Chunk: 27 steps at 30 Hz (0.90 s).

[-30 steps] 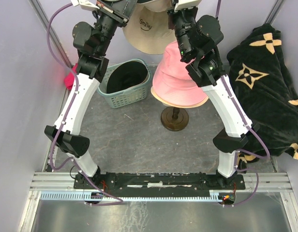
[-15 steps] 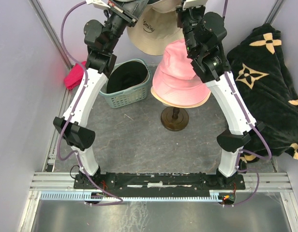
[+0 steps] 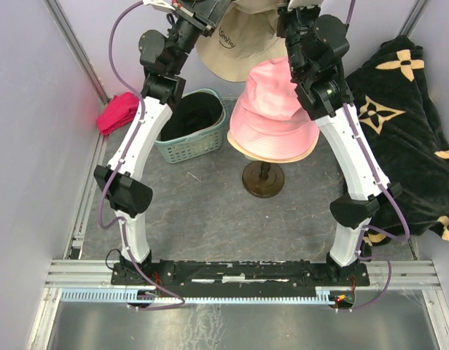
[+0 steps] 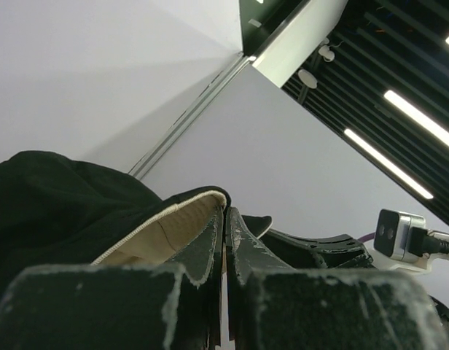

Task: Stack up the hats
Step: Stack the hat on the hat.

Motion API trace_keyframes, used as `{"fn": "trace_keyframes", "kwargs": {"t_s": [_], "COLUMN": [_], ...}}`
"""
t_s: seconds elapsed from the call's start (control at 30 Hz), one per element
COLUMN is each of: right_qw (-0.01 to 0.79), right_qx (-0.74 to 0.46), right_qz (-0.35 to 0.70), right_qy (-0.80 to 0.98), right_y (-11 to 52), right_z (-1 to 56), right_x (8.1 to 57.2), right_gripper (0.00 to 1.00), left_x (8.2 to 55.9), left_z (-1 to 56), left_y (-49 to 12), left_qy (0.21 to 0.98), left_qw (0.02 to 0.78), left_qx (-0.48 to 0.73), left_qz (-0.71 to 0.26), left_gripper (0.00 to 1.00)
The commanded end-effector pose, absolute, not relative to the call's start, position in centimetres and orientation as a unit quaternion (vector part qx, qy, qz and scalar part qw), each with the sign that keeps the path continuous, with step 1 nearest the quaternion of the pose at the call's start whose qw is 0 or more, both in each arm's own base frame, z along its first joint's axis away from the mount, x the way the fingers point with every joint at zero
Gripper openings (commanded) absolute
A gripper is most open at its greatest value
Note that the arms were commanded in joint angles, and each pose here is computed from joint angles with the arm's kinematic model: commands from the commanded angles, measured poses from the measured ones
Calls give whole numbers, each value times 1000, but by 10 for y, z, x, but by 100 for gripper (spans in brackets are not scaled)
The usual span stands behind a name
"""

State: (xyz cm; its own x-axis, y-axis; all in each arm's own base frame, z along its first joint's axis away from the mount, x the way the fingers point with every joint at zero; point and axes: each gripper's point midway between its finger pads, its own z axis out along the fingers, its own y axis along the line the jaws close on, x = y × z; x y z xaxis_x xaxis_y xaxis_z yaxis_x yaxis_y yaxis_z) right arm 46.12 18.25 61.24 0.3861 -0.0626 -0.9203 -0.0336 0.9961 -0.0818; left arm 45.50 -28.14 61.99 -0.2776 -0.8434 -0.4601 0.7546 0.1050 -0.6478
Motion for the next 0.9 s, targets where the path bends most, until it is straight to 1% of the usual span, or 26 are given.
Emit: {"fn": "trace_keyframes", "kwargs": {"t_s": [0.0, 0.23, 0.4, 0.53, 0.87], "right_qw": [869, 881, 883, 877, 876], "right_qx": [13, 24, 24, 29, 48], "right_qz": [5, 13, 12, 3, -8], "right_qy": [494, 473, 468, 480, 480], "right_y": [150, 146, 143, 136, 114], "right_z": [661, 669, 669, 658, 655], "right_x": [441, 443, 451, 461, 468], "right_gripper": [1, 2, 2, 2, 2], "left_x": [434, 434, 442, 451, 467], "left_z": [661, 668, 665, 657, 644], "left_y": [-266, -260, -265, -267, -272], "left_qy": [368, 334, 325, 319, 311], "left_qw": [606, 610, 594, 579, 557], "left_qx": [-39, -44, -46, -56, -68], "left_qz": [-704, -717, -734, -748, -767], "left_gripper": [3, 3, 3, 3, 3]}}
